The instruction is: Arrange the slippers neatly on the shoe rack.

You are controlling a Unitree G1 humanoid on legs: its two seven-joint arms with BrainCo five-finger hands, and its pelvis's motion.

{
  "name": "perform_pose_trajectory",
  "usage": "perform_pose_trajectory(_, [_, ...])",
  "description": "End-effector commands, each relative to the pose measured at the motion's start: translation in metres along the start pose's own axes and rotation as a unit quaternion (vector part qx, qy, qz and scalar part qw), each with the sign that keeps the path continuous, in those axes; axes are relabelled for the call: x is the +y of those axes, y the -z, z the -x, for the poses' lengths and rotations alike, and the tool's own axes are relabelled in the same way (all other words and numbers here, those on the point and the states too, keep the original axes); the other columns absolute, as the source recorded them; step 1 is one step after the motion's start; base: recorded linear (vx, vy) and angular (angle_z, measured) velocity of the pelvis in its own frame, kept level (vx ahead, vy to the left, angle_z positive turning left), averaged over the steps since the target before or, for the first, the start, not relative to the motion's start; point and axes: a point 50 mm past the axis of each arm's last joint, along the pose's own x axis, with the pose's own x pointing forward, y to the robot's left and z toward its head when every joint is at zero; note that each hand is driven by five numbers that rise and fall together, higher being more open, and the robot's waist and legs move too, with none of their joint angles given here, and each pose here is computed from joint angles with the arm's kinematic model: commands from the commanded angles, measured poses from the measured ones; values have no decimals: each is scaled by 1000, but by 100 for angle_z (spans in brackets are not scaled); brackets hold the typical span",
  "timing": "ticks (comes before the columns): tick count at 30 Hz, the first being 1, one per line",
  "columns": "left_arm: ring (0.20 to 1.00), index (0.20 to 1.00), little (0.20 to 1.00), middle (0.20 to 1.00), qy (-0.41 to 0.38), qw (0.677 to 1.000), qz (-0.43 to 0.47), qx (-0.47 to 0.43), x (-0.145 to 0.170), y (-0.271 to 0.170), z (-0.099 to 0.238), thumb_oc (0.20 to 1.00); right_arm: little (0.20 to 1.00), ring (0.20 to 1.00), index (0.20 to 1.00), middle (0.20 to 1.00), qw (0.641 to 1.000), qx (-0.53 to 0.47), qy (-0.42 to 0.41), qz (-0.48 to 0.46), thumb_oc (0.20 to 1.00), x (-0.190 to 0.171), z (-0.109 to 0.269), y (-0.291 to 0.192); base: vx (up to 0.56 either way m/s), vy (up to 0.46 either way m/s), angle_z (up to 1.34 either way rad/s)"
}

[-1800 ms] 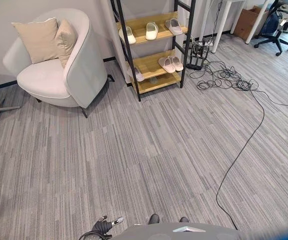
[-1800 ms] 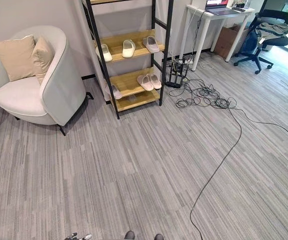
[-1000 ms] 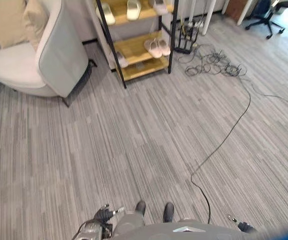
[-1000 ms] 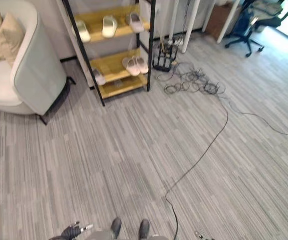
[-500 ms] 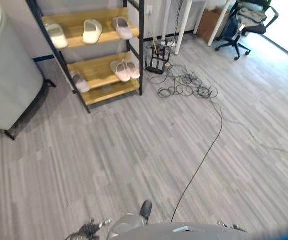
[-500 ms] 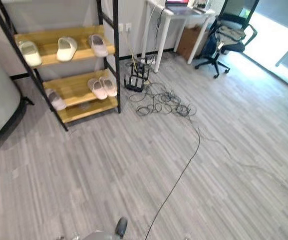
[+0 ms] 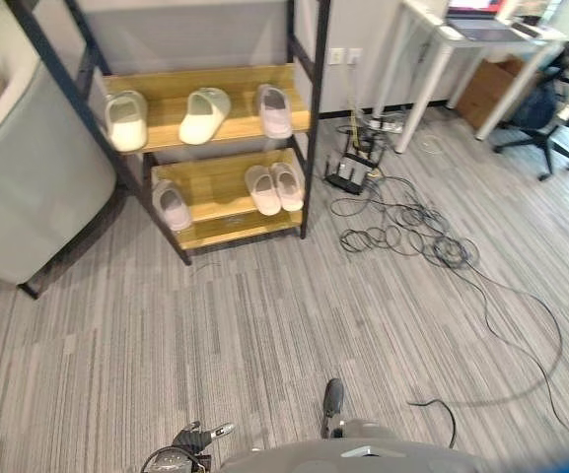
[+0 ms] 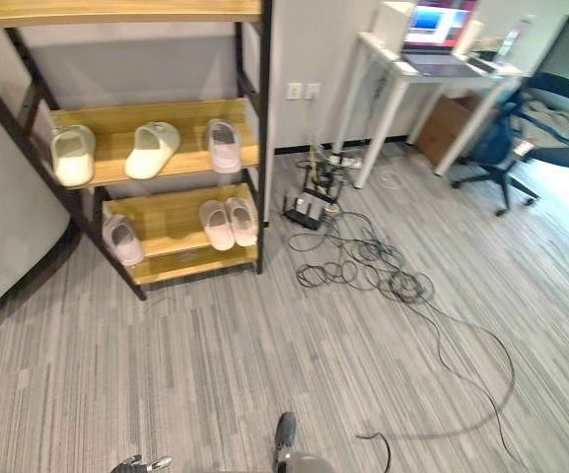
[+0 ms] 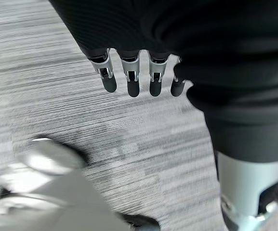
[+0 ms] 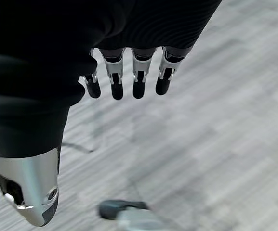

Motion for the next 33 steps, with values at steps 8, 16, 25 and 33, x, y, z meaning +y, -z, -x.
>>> perform_pose_trajectory(8, [1000,1000,1000,1000,6,995,13,-103,-6,-73,-5,1000,1000,1000,1000,1000,996,-74,23,32,1000,-7,-2,-43,84,3,61])
perform_pose_trajectory(16, [1000,1000,1000,1000,-24,998,20,-52,13,-42,-5,1000,1000,1000,1000,1000,995,-77,-24,60,1000,24,-1,-40,245,300,-37])
perform_pose_trajectory(25, [1000,1000,1000,1000,-39,996,-5,-77,15,-57,-5,1000,1000,1000,1000,1000,985,-142,-56,83,1000,48,4,-72,130,209,5])
perform_pose_trajectory(33, [1000,1000,1000,1000,-33,998,-13,-59,8,-44,-5,1000,1000,1000,1000,1000,978,-167,-66,104,1000,52,6,-82,144,-177,67])
